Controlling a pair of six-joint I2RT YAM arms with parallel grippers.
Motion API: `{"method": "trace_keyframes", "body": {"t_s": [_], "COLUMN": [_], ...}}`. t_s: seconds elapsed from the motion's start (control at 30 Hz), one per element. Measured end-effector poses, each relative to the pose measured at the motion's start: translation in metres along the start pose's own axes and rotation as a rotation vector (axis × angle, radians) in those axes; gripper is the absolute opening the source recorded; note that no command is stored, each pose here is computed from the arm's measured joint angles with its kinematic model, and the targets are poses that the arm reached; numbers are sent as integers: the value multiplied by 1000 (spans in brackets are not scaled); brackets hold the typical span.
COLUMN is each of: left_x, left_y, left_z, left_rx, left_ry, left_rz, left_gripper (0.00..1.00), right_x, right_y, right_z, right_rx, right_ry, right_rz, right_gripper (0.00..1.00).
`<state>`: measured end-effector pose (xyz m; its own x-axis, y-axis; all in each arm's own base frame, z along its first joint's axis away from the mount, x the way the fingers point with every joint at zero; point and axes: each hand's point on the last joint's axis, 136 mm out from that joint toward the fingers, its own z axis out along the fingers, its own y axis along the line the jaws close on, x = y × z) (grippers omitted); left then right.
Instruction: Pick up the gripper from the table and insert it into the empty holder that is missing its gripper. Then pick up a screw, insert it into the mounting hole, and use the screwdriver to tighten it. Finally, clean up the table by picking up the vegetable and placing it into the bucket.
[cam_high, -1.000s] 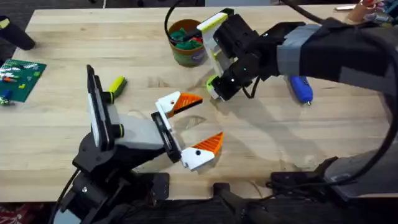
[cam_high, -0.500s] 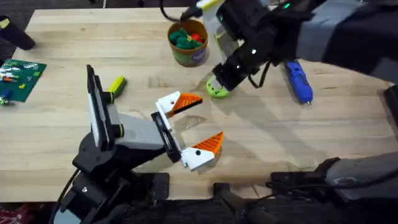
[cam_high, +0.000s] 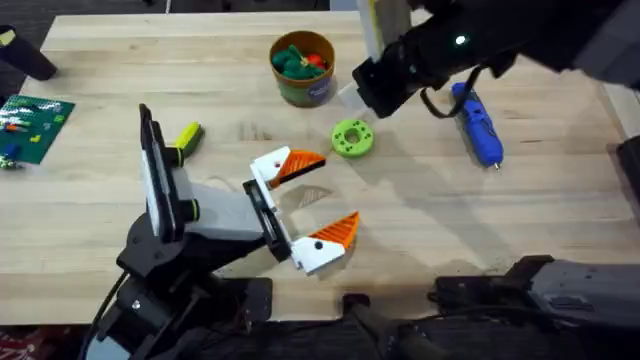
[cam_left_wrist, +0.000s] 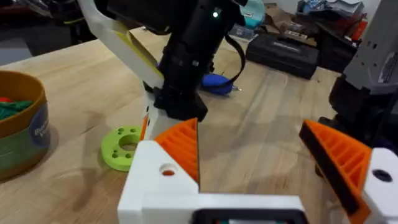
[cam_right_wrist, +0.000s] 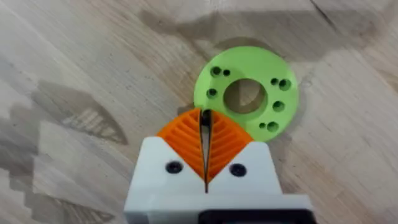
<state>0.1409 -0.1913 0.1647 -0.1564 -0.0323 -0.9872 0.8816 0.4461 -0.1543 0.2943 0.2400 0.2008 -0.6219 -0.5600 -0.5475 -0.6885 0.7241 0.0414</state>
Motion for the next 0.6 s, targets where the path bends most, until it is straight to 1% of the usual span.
{"method": "trace_keyframes", "body": {"t_s": [0.33,0.47,0.6], "left_x": [0,0,0], "left_y": [0,0,0], "left_z": [0,0,0], "left_rx": [0,0,0], "left_ry": [0,0,0], "left_rz": [0,0,0], "left_gripper": [986,986,986], "right_x": [-11,-15,-22], "right_y": [23,43,70], "right_z": [-42,-55,-67], "right_rx": [-83,-119,-164], "right_ry": [-5,-7,-30], "right_rz": [-21,-71,-140], "right_gripper": [8,8,8]}}
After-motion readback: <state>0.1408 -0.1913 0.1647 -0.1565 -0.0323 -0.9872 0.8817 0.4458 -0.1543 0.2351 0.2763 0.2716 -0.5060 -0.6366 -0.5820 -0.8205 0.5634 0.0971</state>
